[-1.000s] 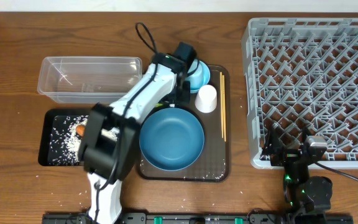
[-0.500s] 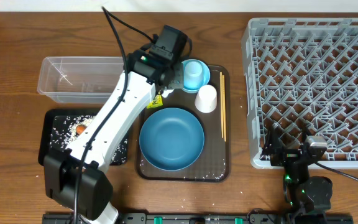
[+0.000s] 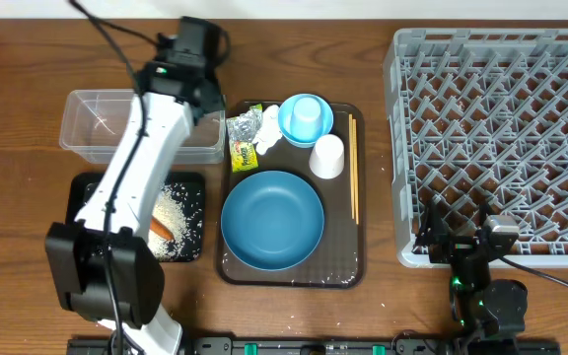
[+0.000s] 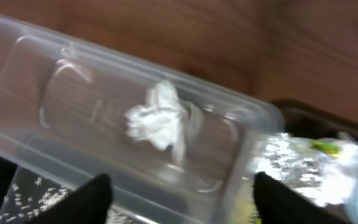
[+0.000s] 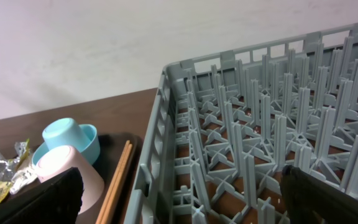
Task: Sort waste into correct bins and load items into the dishwasher rack
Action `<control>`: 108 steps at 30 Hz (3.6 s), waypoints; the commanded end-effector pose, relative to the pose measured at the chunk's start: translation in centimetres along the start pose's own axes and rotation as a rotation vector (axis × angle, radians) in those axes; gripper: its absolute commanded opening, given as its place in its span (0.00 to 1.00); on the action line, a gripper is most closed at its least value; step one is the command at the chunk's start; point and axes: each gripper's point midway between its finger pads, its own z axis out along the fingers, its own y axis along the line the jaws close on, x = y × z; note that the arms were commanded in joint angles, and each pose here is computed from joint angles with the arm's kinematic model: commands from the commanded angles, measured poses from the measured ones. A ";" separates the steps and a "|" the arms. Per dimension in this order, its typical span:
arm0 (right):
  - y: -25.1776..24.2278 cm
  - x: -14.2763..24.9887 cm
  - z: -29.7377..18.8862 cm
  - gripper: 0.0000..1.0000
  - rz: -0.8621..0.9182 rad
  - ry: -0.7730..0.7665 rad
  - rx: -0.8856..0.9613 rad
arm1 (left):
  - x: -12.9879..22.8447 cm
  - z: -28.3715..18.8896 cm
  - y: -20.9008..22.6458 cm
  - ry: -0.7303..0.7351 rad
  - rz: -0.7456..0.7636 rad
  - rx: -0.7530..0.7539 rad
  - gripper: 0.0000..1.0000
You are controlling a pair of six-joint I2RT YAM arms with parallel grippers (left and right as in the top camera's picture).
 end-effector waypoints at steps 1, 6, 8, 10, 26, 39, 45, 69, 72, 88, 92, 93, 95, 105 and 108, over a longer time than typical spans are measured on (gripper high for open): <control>0.0 0.1 0.0 0.99 -0.013 0.000 0.001 | 0.8 0.1 -1.2 0.067 -0.017 0.097 0.79; 0.0 0.1 0.0 0.99 -0.013 0.000 0.002 | 3.4 -1.1 -5.4 0.187 0.021 0.312 0.74; 0.0 0.1 0.0 0.99 -0.013 0.000 0.002 | 4.7 -1.8 -7.3 0.219 0.069 0.378 0.71; 0.0 0.1 0.0 0.99 -0.013 0.000 0.002 | 6.2 -2.1 -8.7 0.234 0.123 0.388 0.68; 0.0 0.1 0.0 0.99 -0.013 0.000 0.002 | 10.8 3.2 -11.1 0.095 0.236 0.287 0.58; 0.0 0.1 0.0 0.99 -0.013 0.000 0.002 | 10.5 7.3 -13.6 0.039 0.244 0.314 0.59; 0.0 0.1 0.0 0.99 -0.013 0.000 0.002 | 8.8 8.4 -12.1 -0.038 0.227 0.206 0.59; 0.0 0.1 0.0 0.99 -0.013 0.000 0.001 | 8.9 10.8 -12.7 -0.046 0.206 0.213 0.29; 0.0 0.1 0.0 0.99 -0.013 0.000 0.002 | 9.5 10.6 -13.5 -0.019 0.213 0.262 0.15; 0.0 0.1 0.0 0.99 -0.013 0.000 0.002 | 14.5 7.2 -19.8 0.038 0.287 0.418 0.06; 0.0 0.1 0.0 0.99 -0.013 0.000 0.002 | 14.8 6.8 -20.4 0.032 0.298 0.429 0.06; 0.0 0.1 0.0 0.99 -0.013 0.000 0.002 | 14.8 6.8 -20.4 0.031 0.298 0.430 0.06; 0.0 0.1 0.0 0.99 -0.013 0.000 0.002 | 14.9 6.7 -20.6 0.040 0.291 0.441 0.06; 0.0 0.1 0.0 0.99 -0.013 0.000 0.002 | 10.6 4.7 -17.3 -0.100 0.246 0.295 0.06; 0.0 0.1 0.0 0.99 -0.013 0.000 0.002 | 8.5 2.6 -15.9 -0.155 0.218 0.273 0.06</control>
